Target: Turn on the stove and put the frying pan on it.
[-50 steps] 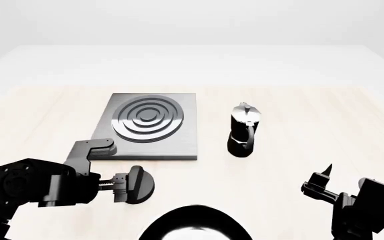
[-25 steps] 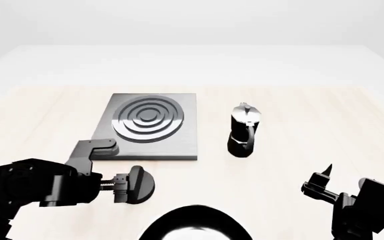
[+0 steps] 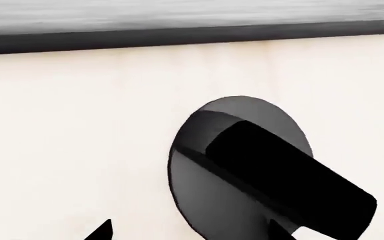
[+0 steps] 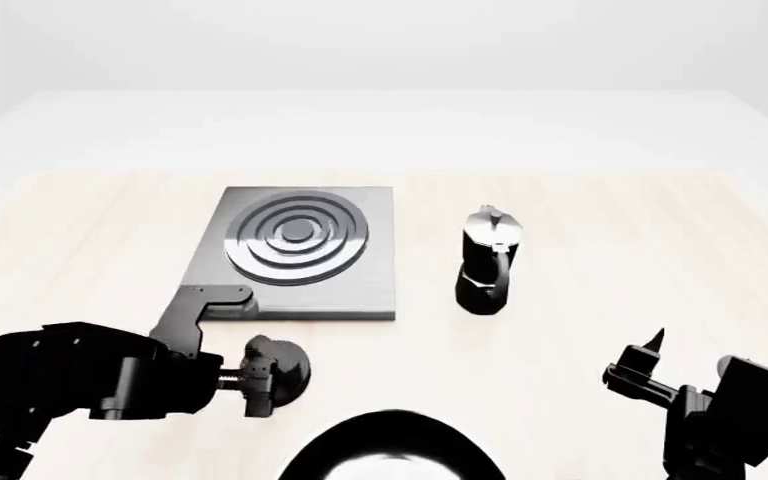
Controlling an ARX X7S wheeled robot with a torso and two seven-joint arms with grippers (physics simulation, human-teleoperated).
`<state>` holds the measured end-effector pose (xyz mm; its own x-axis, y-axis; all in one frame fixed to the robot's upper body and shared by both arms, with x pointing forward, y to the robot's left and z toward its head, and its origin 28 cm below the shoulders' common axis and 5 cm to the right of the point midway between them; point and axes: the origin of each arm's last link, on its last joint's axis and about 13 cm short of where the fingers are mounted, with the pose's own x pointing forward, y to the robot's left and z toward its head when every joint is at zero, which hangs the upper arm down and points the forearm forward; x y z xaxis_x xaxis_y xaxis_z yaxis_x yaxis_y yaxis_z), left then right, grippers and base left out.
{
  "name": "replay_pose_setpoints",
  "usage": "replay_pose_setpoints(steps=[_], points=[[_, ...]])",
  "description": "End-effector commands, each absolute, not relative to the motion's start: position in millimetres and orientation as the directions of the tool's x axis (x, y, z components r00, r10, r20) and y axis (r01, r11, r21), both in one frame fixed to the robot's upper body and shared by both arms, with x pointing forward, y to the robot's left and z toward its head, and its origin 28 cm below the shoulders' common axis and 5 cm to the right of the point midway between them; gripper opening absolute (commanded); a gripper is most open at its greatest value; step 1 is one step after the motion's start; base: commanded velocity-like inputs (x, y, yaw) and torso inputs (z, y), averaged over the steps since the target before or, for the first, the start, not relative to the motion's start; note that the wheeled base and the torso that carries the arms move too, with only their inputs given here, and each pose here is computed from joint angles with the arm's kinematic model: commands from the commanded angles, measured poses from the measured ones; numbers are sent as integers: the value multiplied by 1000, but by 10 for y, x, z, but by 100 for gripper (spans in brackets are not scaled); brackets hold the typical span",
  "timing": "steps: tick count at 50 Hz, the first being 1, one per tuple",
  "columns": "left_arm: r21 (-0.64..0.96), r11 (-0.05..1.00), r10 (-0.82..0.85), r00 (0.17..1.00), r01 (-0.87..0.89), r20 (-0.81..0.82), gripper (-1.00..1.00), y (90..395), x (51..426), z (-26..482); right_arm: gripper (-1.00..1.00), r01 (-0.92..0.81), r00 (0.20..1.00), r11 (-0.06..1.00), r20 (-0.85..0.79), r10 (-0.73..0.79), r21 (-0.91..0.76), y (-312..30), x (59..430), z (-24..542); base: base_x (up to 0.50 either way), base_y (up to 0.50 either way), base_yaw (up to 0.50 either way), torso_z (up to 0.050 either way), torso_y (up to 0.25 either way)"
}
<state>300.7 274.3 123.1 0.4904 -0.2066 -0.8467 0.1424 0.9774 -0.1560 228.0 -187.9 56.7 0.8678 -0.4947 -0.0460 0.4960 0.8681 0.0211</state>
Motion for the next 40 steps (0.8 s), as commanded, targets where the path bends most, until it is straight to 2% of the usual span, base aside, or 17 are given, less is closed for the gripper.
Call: replay_pose_setpoints(steps=[1,6,14,20,30,40], points=[[-212,957,-283,472,199,-835,100,2636,3013,1220,100,495,868,869,-47,-494,22,-1874,2279,568,0,0,0,0,0],[-211,956,-284,473,202,-834,100,2631,3019,1218,100,495,869,869,-47,-493,22,-1873,2278,569,0,0,0,0,0],[-192,972,-233,553,133,-800,100,2635,3186,1263,100,495,868,869,-46,-494,24,-1872,2274,575,0,0,0,0,0],[-198,975,-220,581,103,-783,100,2636,3266,1304,100,494,869,869,-48,-493,21,-1868,2273,568,0,0,0,0,0],[-203,975,-215,596,89,-774,100,2597,3380,1332,100,495,869,869,-48,-493,24,-1872,2267,572,0,0,0,0,0],[-211,977,-147,612,-34,-777,100,2626,3555,1304,100,495,868,869,-47,-494,26,-1874,2263,572,0,0,0,0,0]])
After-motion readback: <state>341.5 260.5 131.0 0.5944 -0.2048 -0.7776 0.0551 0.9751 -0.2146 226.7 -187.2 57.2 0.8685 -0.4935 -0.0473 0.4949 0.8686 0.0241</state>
